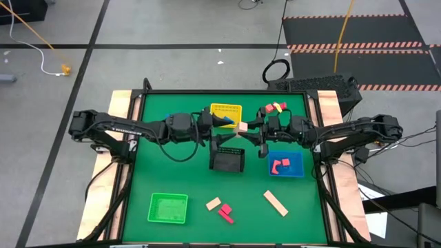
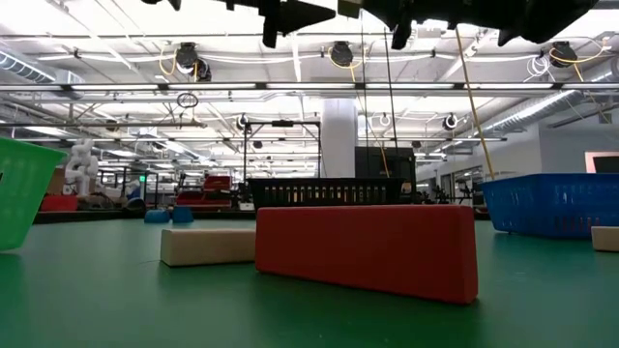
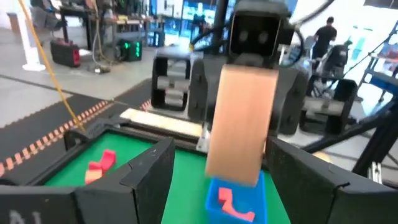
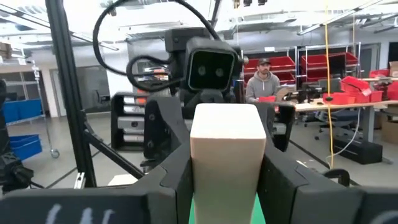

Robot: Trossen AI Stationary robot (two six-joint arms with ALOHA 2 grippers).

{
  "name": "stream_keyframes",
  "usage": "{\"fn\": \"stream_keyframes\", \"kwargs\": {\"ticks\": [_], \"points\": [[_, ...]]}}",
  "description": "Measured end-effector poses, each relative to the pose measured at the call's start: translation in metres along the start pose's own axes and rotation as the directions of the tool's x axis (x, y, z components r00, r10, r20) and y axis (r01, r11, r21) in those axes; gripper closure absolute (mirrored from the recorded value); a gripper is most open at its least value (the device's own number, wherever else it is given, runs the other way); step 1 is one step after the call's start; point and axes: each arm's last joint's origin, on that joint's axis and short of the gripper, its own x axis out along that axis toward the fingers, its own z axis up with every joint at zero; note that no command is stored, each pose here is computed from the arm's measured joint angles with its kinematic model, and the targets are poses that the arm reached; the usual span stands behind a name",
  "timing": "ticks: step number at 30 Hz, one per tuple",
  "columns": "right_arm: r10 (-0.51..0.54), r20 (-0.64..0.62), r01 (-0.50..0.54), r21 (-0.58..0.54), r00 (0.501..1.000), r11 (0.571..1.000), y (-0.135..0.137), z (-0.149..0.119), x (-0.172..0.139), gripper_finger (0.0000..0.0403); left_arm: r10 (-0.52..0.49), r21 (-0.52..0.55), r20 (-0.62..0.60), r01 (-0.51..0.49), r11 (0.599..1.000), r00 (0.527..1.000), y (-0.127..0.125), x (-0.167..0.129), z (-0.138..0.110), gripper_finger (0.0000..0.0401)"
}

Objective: Sort & place blocks by color
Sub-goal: Put the right brown block into the green bin

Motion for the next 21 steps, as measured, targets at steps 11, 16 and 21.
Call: {"fn": "stream_keyframes", "kwargs": {"ticks": [11, 16, 21], "points": [[0.005, 0.017, -0.005, 0.0, 1.0, 1.0, 0.001, 0.006, 0.005, 0.0287, -0.052, 0.002, -0.005, 0.052, 0.999, 0.999, -0.001, 0.001, 0.0, 0.0148], [0.049, 0.003, -0.049, 0.017, 0.999, 0.999, 0.002, 0.004, 0.018, 0.0287, -0.06, 0.024, 0.017, 0.06, 0.998, 0.998, -0.001, 0.004, -0.002, 0.0148], [0.06, -0.02, -0.059, 0.023, 0.998, 0.998, 0.002, -0.003, 0.032, 0.0287, -0.064, 0.021, -0.003, 0.064, 0.998, 0.998, -0.001, 0.006, -0.006, 0.0148]]}}
